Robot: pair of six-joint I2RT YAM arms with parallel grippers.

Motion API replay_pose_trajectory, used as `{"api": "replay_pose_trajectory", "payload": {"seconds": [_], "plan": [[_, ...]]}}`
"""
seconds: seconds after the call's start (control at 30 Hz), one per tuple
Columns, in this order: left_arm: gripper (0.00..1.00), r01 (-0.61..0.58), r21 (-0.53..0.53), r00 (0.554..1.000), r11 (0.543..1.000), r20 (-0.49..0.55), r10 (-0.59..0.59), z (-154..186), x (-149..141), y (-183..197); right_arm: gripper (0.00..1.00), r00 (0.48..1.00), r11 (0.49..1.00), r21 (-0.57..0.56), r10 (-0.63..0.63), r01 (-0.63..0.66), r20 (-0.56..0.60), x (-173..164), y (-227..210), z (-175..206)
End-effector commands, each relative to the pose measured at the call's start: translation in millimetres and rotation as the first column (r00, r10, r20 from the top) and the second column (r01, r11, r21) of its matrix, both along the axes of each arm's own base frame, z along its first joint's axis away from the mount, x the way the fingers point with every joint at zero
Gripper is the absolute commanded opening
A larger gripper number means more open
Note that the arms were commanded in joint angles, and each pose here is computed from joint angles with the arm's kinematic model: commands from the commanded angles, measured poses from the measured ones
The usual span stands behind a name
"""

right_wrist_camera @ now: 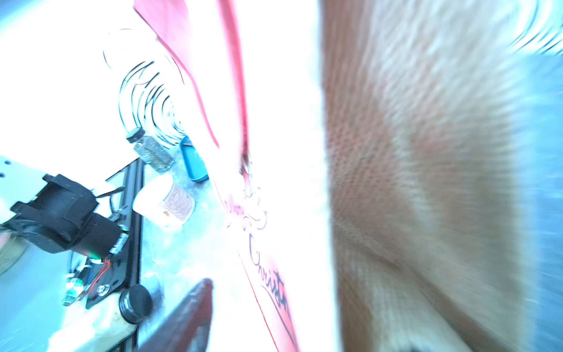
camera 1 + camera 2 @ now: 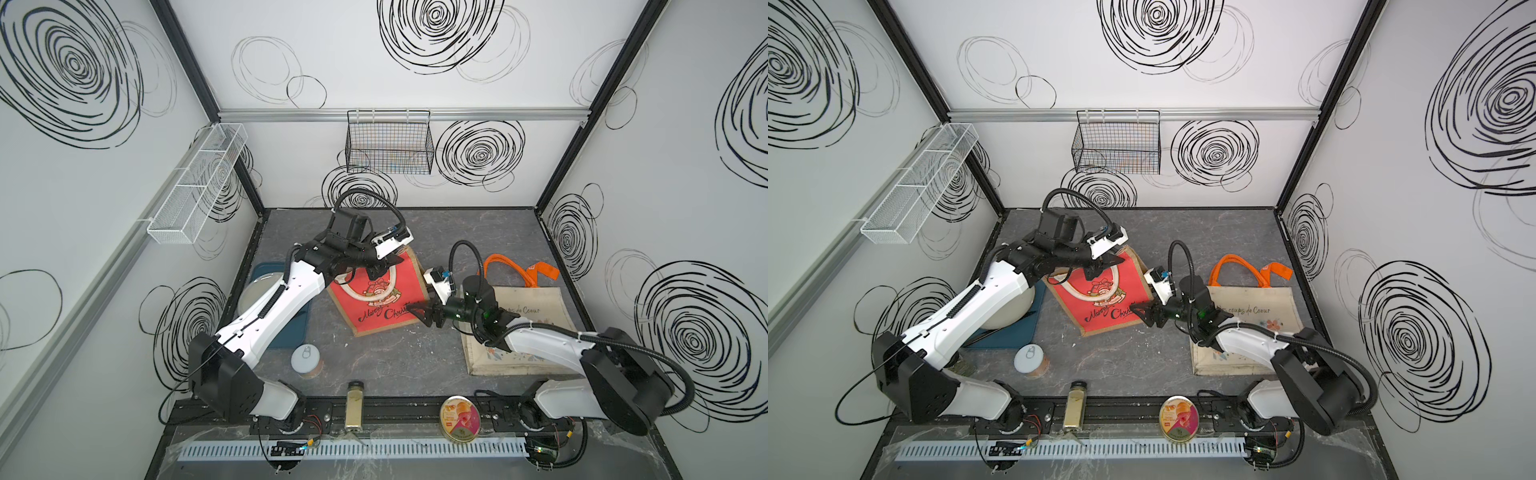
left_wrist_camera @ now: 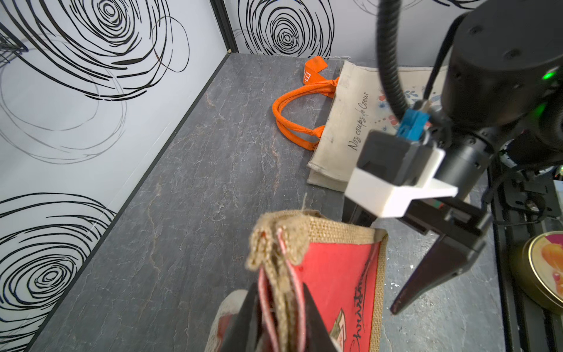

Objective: Put away the canvas bag
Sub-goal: Press the canvas bag at the center of the board.

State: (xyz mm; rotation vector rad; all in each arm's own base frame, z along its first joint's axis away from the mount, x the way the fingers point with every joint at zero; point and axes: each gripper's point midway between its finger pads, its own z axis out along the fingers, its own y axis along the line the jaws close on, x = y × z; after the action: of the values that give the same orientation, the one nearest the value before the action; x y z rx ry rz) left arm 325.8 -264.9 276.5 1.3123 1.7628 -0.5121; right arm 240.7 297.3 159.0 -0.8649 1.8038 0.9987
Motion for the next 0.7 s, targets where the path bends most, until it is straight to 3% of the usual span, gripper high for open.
{"api": "replay_pose_trajectory", "payload": {"seconds": [0.0,0.1,0.27,0.43,0.67], "plan": [[0.00,-0.014,0.009,1.000,1.000,0.020,0.014,2.7,0.4,-0.1,0.81,0.992,0.994,-0.034,-0.101,0.104,0.073,3.7,-21.0,8.5],[0.00,0.001,0.013,1.000,1.000,0.022,-0.001,2.9,-3.8,-3.3,0.84,0.979,0.983,-0.029,-0.176,0.180,0.103,7.9,-38.0,21.0],[0.00,0.065,0.008,0.998,0.998,-0.006,-0.065,4.1,-16.7,-13.4,0.99,0.967,0.989,0.041,-0.151,0.146,0.206,21.5,-43.1,73.7],[0.00,0.097,-0.004,0.995,0.995,-0.008,-0.097,9.3,-25.7,-15.7,1.00,0.958,0.998,0.051,-0.052,0.039,0.282,34.4,-23.8,104.6],[0.00,0.120,-0.032,0.993,0.992,-0.002,-0.120,16.1,-31.3,-18.0,0.97,0.954,0.990,0.052,0.115,-0.135,0.278,33.5,4.6,99.4]]}}
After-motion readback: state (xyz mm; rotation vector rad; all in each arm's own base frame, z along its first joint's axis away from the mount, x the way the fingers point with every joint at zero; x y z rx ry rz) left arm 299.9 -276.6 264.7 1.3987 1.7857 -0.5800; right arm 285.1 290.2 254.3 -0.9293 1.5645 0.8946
